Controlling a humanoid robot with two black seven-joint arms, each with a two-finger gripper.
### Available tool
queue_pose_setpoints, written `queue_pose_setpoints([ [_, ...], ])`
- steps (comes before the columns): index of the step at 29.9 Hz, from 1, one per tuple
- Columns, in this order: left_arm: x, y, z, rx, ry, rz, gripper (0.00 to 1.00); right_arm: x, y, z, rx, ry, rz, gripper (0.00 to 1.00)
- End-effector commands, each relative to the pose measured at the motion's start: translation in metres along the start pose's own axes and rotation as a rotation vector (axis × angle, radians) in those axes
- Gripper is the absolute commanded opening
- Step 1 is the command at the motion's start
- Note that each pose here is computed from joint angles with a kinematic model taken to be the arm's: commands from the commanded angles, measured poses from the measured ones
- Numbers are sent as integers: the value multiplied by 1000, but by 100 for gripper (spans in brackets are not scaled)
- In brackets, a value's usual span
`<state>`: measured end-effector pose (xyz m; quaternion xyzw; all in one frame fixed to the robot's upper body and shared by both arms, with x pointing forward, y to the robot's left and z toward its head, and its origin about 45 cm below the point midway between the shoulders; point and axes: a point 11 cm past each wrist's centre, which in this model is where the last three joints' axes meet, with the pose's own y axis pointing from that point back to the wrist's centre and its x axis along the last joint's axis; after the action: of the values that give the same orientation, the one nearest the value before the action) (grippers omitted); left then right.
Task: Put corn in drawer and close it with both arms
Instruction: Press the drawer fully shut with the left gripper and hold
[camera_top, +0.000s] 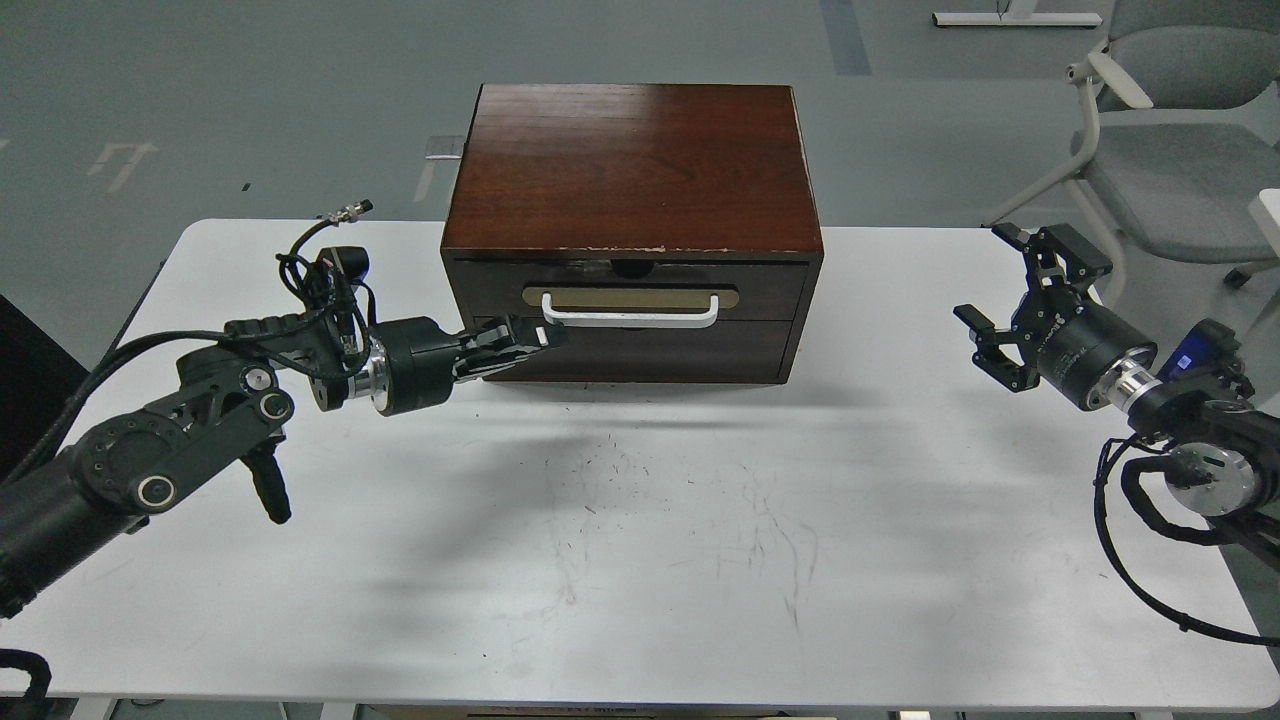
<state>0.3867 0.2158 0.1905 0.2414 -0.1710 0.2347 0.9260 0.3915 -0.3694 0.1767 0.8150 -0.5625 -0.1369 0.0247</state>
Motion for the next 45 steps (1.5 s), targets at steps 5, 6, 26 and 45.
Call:
queue_pose_setpoints([
  [5,5,-1,-1,6,-1,10,0,2,2,0,-1,2,5,100],
  [6,6,-2,0,5,-3,11,0,3,2,0,-2,3,7,100],
  [26,0,18,20,-88,-24,-31,0,3,3,0,-2,2,7,100],
  [45,48,105,23,-404,485,326,100,1,-2,-4,24,-11,15,100],
])
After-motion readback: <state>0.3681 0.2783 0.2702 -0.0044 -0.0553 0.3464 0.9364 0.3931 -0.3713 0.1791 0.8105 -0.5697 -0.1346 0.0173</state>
